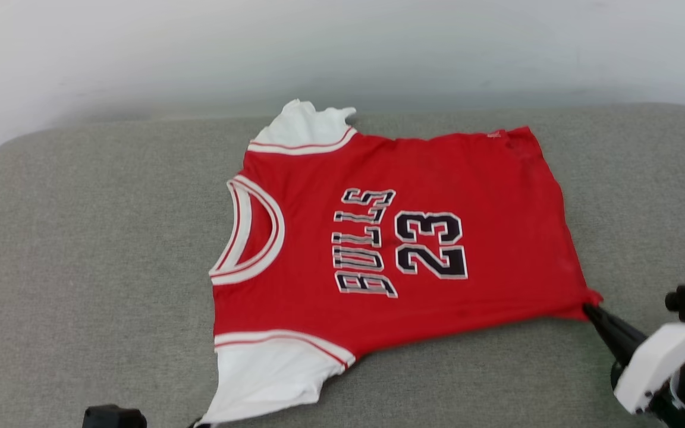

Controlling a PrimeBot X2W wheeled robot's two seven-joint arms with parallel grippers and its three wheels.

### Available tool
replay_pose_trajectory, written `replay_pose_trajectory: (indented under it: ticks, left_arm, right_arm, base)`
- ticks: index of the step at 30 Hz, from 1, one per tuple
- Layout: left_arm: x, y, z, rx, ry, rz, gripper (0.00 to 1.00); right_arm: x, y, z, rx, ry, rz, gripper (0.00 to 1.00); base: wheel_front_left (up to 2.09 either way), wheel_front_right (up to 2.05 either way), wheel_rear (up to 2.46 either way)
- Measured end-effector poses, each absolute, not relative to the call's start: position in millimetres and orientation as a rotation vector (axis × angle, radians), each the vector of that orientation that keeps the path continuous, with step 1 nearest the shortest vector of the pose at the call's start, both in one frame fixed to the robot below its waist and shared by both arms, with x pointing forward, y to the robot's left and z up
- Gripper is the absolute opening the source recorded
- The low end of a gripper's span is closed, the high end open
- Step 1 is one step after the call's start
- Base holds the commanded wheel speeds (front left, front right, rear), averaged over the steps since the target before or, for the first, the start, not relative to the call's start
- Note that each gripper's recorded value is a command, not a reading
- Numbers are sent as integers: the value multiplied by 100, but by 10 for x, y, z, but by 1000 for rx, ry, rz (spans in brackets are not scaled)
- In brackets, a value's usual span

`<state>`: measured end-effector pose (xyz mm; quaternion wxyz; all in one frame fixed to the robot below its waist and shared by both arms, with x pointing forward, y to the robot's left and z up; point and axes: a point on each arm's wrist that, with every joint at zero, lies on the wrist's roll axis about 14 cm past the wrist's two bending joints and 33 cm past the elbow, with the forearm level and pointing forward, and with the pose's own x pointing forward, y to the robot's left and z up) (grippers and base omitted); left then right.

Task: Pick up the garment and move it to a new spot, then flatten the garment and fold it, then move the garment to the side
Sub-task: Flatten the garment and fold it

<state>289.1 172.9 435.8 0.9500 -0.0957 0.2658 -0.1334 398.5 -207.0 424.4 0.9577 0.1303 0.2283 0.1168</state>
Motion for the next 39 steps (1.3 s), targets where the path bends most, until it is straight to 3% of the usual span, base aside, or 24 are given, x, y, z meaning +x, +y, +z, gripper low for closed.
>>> replay_pose_trajectory:
  ticks: [9,15,26,33,39]
  left_arm:
    - [2380,1644,4219,-244,721,-325,0]
    - [2370,1622,4233,-245,725,-339,0]
    - [2996,1582,4677,-204,467,-380,0]
    - [3609,1570,5016,-154,297,-400,0]
    - [4085,1554,5025,-126,264,-404,0]
  right_arm:
    - [3394,-2155,4083,300,584,254,0]
    - [3276,-2188,4100,295,588,256,0]
    - [3428,-2226,4279,285,551,259,0]
    - [3727,-2172,4373,240,547,295,0]
    - [4015,-2154,4283,177,599,307,0]
  base:
    - [0,0,0]
    - [0,0,0]
    - [0,0,0]
    - [0,0,0]
    - [0,0,0]
